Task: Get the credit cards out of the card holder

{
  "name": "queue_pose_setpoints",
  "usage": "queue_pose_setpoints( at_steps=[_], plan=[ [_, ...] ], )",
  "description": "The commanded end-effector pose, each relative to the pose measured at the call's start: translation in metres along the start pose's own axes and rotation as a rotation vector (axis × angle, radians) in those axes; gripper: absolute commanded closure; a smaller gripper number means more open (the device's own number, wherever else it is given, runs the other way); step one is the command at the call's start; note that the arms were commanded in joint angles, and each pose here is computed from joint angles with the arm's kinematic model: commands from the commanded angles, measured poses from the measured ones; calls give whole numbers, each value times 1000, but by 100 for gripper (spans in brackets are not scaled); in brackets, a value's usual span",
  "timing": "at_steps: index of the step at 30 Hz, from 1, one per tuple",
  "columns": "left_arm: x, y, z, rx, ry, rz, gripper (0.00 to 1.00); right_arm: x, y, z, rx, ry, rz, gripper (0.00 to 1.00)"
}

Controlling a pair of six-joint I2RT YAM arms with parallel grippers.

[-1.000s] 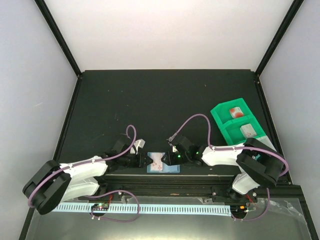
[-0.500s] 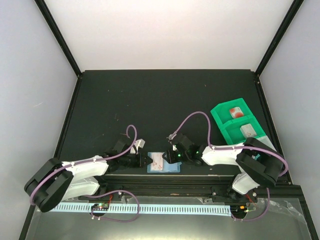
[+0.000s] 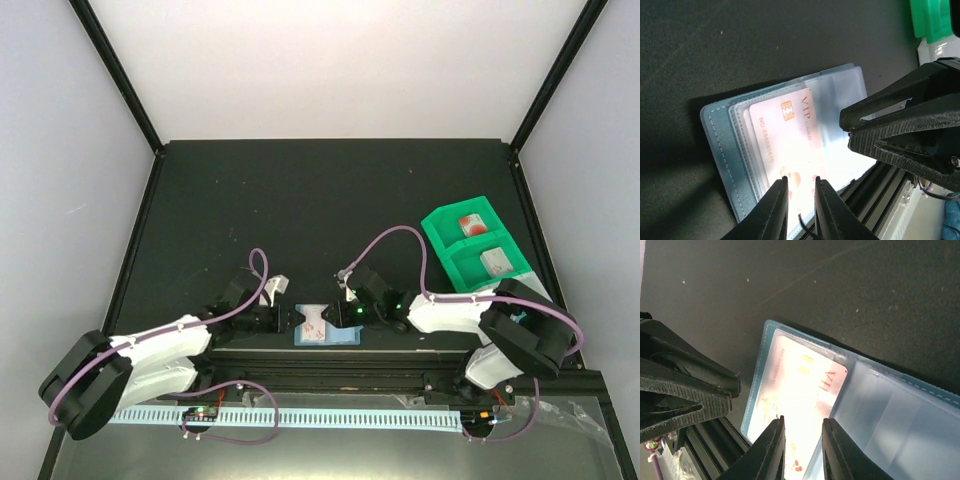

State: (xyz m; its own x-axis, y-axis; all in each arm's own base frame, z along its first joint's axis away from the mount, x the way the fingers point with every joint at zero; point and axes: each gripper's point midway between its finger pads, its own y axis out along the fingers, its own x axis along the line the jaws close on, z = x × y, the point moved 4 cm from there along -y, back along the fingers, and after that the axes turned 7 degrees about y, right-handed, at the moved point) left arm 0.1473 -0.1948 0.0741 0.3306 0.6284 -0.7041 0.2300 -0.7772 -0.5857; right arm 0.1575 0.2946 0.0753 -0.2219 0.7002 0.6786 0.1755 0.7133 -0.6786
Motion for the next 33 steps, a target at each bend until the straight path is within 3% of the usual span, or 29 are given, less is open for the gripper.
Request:
queue_pose_setpoints(
  at_steps=[1, 11, 23, 33],
  plan=[
    [2, 5, 3, 27, -18, 7, 83, -2, 8, 4, 24, 46, -25, 78],
    [15, 13, 15, 70, -44, -15, 92, -12, 15, 9, 36, 66, 13, 80],
    [22, 12, 19, 78, -42, -50, 93, -17, 23, 11, 50, 77, 20, 81],
    [24, 12, 20, 76, -43, -61, 93, -25, 22, 11, 29, 84, 47, 93]
  ],
)
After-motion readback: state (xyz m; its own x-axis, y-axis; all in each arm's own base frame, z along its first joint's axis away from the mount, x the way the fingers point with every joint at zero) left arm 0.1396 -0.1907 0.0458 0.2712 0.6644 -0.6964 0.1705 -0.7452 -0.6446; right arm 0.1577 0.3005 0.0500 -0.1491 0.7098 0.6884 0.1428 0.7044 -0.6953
